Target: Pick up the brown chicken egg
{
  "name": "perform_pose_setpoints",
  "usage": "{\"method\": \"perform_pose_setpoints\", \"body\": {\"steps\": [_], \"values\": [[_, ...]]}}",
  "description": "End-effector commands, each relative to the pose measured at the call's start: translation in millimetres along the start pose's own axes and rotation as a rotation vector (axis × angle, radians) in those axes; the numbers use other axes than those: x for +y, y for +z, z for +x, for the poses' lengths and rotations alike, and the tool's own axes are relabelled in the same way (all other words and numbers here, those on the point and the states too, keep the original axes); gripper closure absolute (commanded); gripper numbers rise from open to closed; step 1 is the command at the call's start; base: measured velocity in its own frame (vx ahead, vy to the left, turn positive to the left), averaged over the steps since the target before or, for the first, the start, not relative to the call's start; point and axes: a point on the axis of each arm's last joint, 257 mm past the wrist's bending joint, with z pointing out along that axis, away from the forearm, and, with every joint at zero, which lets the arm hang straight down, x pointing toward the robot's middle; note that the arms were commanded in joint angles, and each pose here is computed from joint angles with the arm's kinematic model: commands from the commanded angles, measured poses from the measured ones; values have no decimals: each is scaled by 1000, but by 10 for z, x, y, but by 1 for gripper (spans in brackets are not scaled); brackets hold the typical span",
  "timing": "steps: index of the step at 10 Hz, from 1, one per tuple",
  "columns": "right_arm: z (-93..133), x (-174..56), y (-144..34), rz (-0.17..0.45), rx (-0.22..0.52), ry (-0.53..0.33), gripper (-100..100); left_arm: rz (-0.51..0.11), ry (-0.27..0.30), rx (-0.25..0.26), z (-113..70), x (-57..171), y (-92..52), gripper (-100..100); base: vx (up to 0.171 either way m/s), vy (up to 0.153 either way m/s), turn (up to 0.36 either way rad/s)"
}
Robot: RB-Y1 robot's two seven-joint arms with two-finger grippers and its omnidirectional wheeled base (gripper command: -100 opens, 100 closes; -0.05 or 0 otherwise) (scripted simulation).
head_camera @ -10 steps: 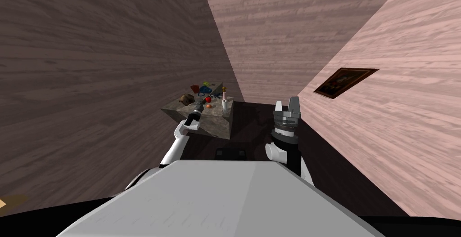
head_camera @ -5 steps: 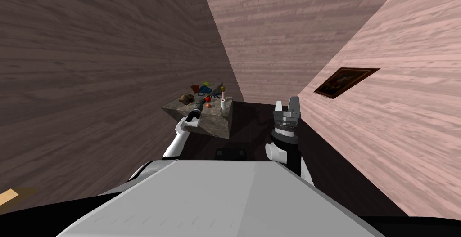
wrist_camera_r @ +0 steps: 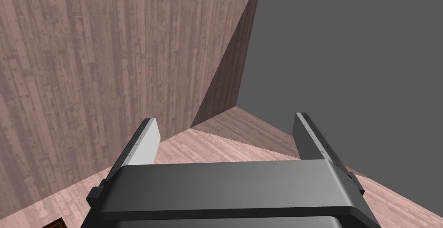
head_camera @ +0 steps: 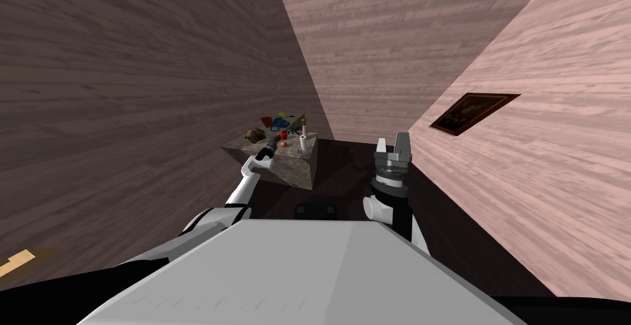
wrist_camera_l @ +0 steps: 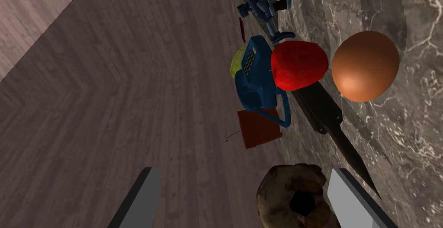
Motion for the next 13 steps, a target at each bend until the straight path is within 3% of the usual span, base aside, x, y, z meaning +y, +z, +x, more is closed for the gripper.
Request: {"method": "perform_pose_setpoints", "body": {"steps": [1,5,11,12,13], "values": [[0,0,0,0,0,0,0,-33,-5,-10,-41,68,36,-100,4,-38,10],[0,0,0,0,0,0,0,-142,-35,-50,-220,215,239,-100,11,-38,12],[0,0,0,0,0,0,0,-329,-82,-104,-404,623,350,-100,39,-21,1],[0,0,0,0,0,0,0,-329,-82,-104,-404,623,350,-100,49,-5,-2],[0,0,0,0,0,0,0,-367,-93,-114,-427,702,356,-100,41,-4,-8]]}}
